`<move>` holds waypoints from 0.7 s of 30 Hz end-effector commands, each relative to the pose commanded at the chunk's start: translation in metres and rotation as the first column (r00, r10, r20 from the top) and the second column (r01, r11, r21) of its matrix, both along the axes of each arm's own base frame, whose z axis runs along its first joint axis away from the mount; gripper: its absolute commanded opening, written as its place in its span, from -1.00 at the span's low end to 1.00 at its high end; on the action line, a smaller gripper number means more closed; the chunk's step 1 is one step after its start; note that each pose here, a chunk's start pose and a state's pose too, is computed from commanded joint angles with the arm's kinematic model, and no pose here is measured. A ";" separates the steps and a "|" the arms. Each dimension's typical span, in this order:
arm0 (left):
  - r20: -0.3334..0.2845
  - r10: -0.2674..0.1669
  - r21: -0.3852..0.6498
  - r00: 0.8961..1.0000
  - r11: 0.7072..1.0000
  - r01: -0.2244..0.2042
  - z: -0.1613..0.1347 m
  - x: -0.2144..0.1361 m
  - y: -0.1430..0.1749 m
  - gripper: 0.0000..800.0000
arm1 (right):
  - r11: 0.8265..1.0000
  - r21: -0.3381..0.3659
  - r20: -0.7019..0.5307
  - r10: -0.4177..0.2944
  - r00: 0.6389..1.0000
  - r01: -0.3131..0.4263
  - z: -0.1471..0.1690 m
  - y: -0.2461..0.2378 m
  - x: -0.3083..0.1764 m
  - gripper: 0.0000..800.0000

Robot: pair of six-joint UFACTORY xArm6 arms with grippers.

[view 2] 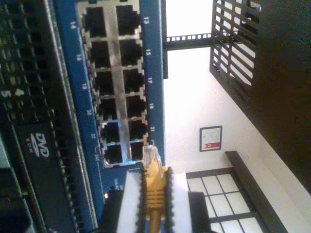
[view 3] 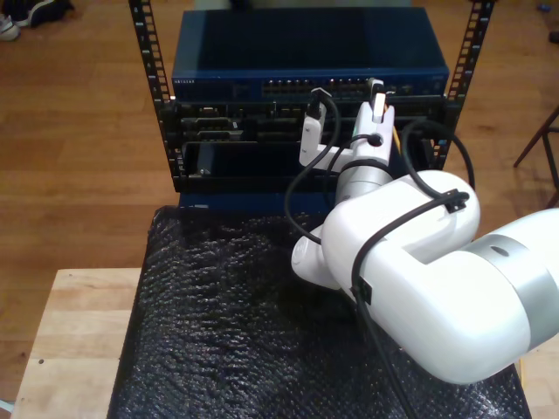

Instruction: Grab the cable and plug it in

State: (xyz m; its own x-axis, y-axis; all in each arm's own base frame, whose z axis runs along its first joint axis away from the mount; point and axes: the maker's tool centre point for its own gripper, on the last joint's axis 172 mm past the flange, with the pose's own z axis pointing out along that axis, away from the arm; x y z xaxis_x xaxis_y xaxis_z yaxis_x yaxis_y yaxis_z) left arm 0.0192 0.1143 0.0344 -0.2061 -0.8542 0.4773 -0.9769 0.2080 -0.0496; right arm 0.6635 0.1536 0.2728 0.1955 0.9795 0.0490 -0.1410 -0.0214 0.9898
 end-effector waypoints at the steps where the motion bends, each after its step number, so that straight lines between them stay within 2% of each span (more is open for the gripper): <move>1: 0.000 0.000 0.000 1.000 1.000 0.000 0.000 0.000 0.000 1.00 | 1.000 0.000 0.000 0.000 1.000 0.000 0.000 0.000 0.000 -1.00; 21: 0.000 0.000 0.000 1.000 1.000 0.000 0.000 0.000 0.000 1.00 | 1.000 0.003 0.003 0.001 1.000 -0.001 0.000 0.001 0.002 -1.00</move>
State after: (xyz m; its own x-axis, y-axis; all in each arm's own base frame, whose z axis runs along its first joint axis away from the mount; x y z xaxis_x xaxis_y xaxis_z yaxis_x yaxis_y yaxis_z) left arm 0.0192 0.1143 0.0344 -0.2061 -0.8542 0.4773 -0.9769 0.2080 -0.0496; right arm 0.6660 0.1550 0.2724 0.1944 0.9795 0.0528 -0.1434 -0.0249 0.9893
